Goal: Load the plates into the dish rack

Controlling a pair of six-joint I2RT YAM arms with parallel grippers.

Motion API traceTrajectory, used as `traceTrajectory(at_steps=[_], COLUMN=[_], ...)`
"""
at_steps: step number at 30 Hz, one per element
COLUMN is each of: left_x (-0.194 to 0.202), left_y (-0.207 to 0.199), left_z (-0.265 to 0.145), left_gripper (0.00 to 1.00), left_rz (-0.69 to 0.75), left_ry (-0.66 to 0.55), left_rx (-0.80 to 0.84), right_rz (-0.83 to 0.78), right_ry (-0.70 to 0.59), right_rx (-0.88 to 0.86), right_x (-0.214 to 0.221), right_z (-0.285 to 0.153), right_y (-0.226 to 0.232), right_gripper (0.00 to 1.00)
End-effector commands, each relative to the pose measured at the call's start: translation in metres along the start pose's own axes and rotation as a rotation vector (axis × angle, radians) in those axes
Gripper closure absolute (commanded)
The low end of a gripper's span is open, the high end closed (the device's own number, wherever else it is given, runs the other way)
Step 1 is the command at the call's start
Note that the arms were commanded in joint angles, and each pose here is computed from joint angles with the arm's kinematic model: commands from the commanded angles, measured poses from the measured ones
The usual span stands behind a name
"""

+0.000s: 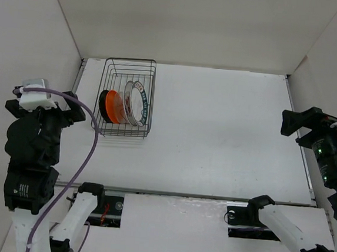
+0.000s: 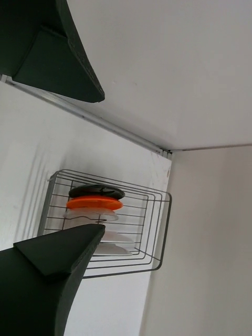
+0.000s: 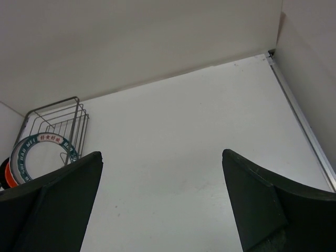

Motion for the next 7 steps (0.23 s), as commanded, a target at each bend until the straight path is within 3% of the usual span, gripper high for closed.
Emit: traceTrajectory(at_steps=[1,7], left_x=[-0.0048,-0.0001], left_y=[0.0058,0.0076], left_z=[-0.0047,-0.0044], left_gripper=[0.00,0.00], left_rz=[0.010,0.012], left_ry=[-0.017,-0.009], left_rx=[-0.028,-0.032], right_rz=[-0.033,-0.034], right_ry=[0.043,0.039], right_rx=[0.026,0.038], right_x=[0.0084,0.0090], right_z=[-0.0100,-0.0142], right_y=[-0.0084,-0.0121], right_gripper=[0.00,0.00])
Point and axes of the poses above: each gripper's point midway between its finger pads, its own z axis out along the fingers, its own y axis along the line the jaws close on, x = y × z, the point moved 4 cm from there along -z, back along the fingers, and after that the axes turned 14 degrees about -z, right-handed, at the moved point
